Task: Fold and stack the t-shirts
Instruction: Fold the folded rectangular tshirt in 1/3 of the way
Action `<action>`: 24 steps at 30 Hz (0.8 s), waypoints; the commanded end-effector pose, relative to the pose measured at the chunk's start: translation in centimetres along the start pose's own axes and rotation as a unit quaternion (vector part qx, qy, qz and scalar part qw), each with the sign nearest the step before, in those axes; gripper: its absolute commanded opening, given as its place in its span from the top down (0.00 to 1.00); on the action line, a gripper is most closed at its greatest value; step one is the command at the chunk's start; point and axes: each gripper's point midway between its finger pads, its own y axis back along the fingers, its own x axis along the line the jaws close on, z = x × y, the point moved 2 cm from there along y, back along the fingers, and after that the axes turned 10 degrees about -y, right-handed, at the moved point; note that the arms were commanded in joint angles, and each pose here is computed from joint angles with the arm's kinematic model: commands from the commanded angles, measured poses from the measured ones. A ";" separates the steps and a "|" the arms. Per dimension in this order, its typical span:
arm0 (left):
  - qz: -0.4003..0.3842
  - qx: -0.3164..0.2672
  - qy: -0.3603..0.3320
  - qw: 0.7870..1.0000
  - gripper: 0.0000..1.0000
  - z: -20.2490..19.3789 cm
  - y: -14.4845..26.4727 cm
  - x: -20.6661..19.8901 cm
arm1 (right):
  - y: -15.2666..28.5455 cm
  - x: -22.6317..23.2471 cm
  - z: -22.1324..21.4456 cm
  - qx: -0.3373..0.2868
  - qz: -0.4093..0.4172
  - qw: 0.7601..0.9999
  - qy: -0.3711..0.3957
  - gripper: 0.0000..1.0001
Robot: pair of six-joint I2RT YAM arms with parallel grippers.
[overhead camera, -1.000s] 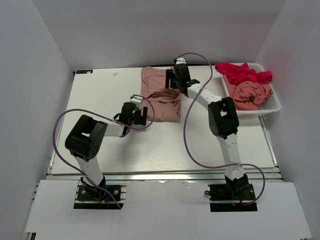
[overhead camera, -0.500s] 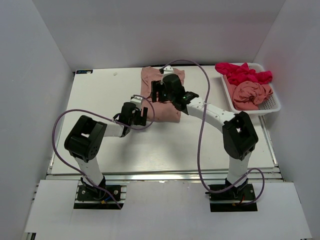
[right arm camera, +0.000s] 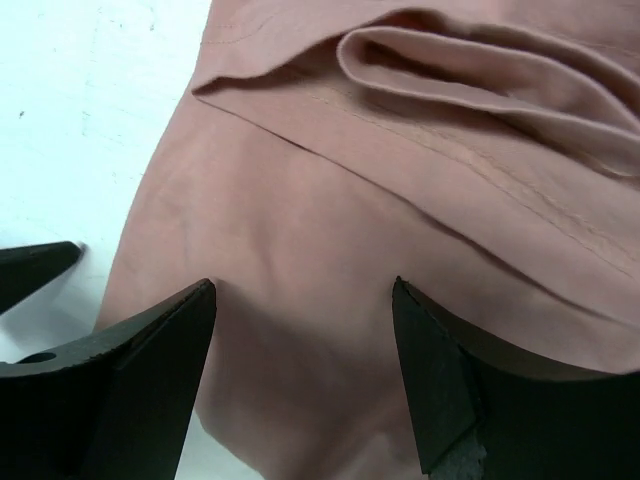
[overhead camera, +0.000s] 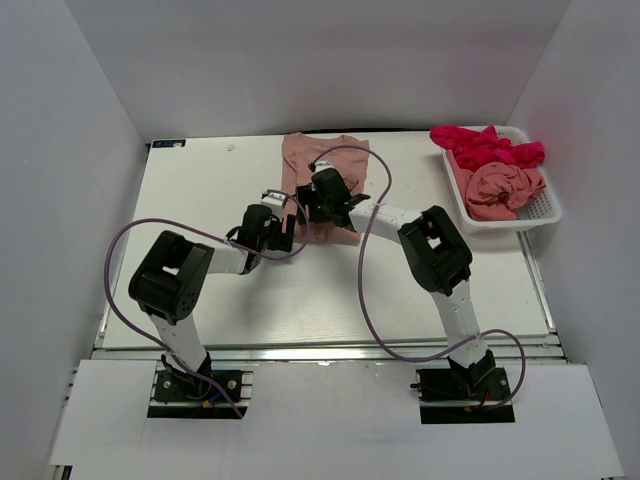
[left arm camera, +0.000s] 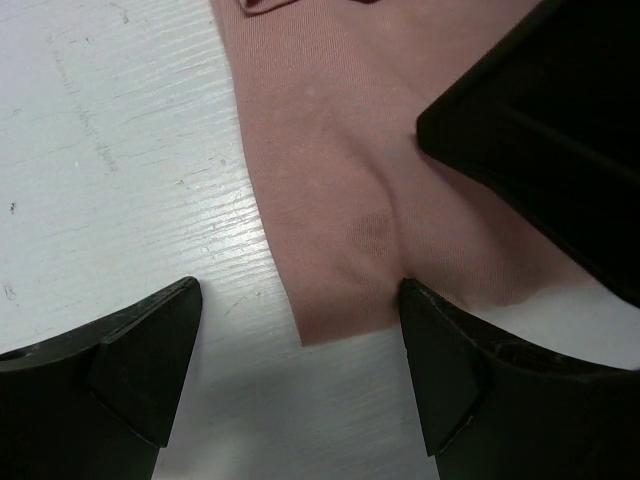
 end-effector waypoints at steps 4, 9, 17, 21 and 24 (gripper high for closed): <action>-0.033 0.056 -0.010 0.998 0.11 -3.1 0.7 -1.4 | -1.5 0.6 1.3 -0.021 0.015 1.000 -0.010 0.24; -0.038 0.060 -0.010 0.997 0.11 -3.3 0.7 -1.5 | -3.2 0.0 3.3 -0.039 0.005 0.999 -0.005 0.24; -0.047 0.069 -0.010 0.996 0.11 -4.0 0.7 -1.8 | -4.6 -2.1 6.0 -0.069 -0.019 0.997 -0.003 0.25; -0.049 0.072 -0.011 0.996 0.11 -4.1 0.7 -1.9 | -4.7 -3.1 8.1 -0.090 -0.032 0.995 -0.001 0.25; -0.050 0.073 -0.011 0.996 0.11 -4.2 0.8 -1.9 | -4.7 -3.3 9.0 -0.099 -0.031 0.995 -0.003 0.25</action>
